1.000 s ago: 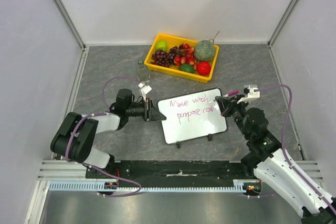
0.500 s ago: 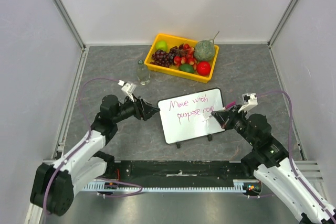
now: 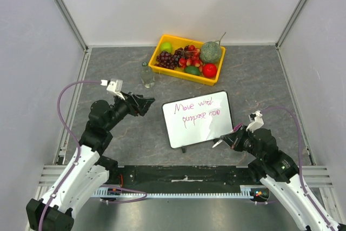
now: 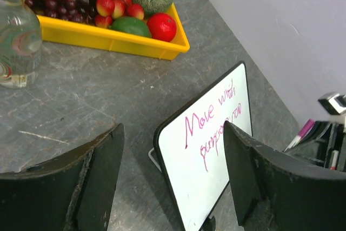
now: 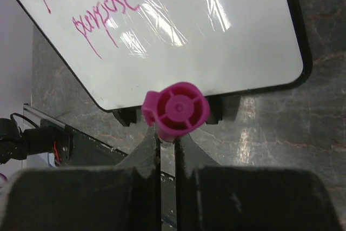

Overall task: Write a sentence on the whiteboard
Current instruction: Place the whiteboard marker at the center of the board.

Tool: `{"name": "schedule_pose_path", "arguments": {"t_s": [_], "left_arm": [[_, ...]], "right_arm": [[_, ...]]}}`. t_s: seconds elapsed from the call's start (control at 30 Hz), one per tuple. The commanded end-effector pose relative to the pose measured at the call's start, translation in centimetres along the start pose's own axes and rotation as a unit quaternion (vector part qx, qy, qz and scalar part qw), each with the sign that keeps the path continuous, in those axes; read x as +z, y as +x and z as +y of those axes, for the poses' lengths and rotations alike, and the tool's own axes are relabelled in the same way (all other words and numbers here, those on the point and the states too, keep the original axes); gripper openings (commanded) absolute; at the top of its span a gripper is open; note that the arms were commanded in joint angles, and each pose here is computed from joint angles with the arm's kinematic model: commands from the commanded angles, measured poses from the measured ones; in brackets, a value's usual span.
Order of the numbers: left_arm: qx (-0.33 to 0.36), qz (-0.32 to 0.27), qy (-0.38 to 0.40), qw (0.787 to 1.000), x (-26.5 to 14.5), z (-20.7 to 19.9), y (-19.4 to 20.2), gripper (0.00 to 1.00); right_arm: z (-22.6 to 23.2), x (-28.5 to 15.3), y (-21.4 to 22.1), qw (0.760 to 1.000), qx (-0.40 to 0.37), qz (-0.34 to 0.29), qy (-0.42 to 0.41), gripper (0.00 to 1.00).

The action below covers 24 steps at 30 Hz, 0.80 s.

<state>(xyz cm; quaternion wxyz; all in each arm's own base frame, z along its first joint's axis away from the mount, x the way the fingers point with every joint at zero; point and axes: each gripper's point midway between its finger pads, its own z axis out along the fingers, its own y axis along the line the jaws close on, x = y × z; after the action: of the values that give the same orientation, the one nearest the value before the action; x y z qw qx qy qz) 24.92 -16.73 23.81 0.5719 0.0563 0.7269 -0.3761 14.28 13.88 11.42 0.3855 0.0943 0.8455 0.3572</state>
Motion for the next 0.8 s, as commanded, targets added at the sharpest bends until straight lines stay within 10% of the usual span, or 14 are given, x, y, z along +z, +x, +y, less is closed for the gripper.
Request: {"name": "schedule_pose_path", "arguments": {"t_s": [0.0, 0.17, 0.5, 0.77], "left_arm": [[0.002, -0.021, -0.014, 1.0, 0.0, -0.9, -3.3, 0.79], [0.01, -0.032, -0.024, 0.999, -0.3, -0.8, -4.0, 0.79], [0.006, -0.011, -0.018, 1.0, -0.3, -1.0, -3.4, 0.79], [0.004, 0.021, -0.011, 1.0, 0.1, -1.3, -2.8, 0.81]], "right_arm": [[-1.4, -0.3, 2.4, 0.998, 0.026, 0.049, 0.027, 0.09], [-1.9, -0.5, 3.3, 0.996, 0.03, 0.076, 0.04, 0.24], [-1.5, -1.1, 0.4, 0.998, 0.019, 0.012, 0.054, 0.92], [0.6, -0.4, -2.5, 0.999, -0.032, -0.02, 0.033, 0.98]]}}
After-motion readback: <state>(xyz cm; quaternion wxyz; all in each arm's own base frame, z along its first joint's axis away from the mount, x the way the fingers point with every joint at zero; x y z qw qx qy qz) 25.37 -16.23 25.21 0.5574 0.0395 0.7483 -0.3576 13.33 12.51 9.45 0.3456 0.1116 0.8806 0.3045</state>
